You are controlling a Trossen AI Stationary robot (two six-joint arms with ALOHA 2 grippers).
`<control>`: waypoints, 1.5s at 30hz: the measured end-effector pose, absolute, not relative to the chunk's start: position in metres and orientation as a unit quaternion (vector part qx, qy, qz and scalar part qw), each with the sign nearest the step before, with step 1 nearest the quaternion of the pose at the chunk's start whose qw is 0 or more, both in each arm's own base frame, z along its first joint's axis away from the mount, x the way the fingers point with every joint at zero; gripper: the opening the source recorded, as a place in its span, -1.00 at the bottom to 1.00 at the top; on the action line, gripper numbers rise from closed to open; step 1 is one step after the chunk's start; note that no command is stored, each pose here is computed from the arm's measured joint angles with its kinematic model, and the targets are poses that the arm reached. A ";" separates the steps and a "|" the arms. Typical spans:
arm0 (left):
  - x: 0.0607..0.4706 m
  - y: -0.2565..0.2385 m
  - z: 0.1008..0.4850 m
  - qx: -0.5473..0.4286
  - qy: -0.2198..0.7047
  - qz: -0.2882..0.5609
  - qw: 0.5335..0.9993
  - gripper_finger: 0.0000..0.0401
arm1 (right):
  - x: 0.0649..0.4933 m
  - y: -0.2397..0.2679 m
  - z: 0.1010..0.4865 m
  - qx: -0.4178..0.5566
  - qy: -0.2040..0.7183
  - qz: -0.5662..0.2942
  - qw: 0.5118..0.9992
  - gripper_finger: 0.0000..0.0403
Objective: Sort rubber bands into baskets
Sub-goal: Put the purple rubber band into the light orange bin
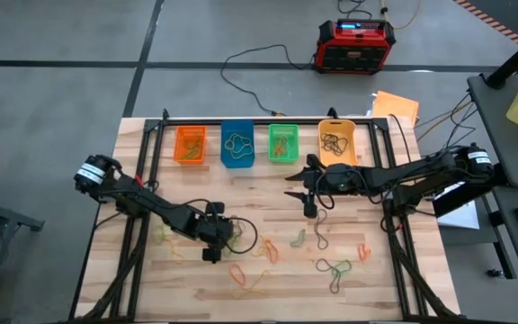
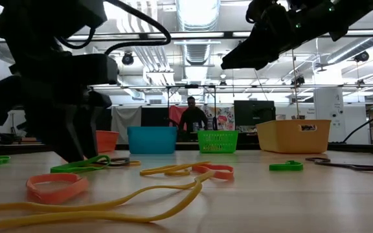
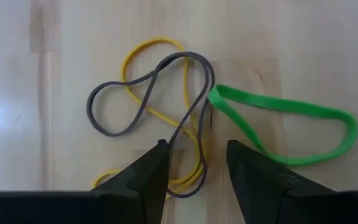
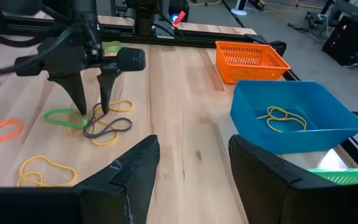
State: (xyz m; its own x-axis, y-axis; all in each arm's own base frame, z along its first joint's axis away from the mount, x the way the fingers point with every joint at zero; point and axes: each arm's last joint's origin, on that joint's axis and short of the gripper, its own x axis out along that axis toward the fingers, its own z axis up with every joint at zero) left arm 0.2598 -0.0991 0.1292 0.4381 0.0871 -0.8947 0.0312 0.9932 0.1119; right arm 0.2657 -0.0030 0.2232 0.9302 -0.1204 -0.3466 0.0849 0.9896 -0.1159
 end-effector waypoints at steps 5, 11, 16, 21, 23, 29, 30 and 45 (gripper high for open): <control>0.261 -0.100 0.127 0.055 0.531 0.014 0.845 -0.51 | 0.266 -0.003 0.223 -0.046 0.179 -0.053 0.981 -0.06; 0.260 -0.099 0.128 0.057 0.531 0.015 0.845 -0.96 | 0.266 -0.003 0.223 -0.046 0.180 -0.053 0.981 -0.06; 0.259 -0.099 0.129 0.058 0.530 0.018 0.846 -0.99 | 0.266 -0.003 0.223 -0.046 0.179 -0.053 0.981 -0.06; 0.258 -0.098 0.139 0.062 0.516 0.021 0.854 -1.00 | 0.266 -0.003 0.223 -0.046 0.180 -0.053 0.981 -0.06; 0.257 -0.098 0.148 0.064 0.500 0.023 0.863 -1.00 | 0.266 -0.003 0.223 -0.046 0.179 -0.053 0.981 -0.06; 0.252 -0.095 0.176 0.078 0.447 0.032 0.890 -1.00 | 0.266 -0.003 0.223 -0.047 0.180 -0.053 0.981 -0.06; 0.251 -0.094 0.180 0.077 0.441 0.031 0.894 -1.00 | 0.266 -0.003 0.223 -0.047 0.180 -0.053 0.981 -0.06; 0.227 -0.089 0.170 -0.057 0.562 0.078 0.822 -0.93 | 0.266 -0.003 0.223 -0.048 0.181 -0.053 0.981 -0.06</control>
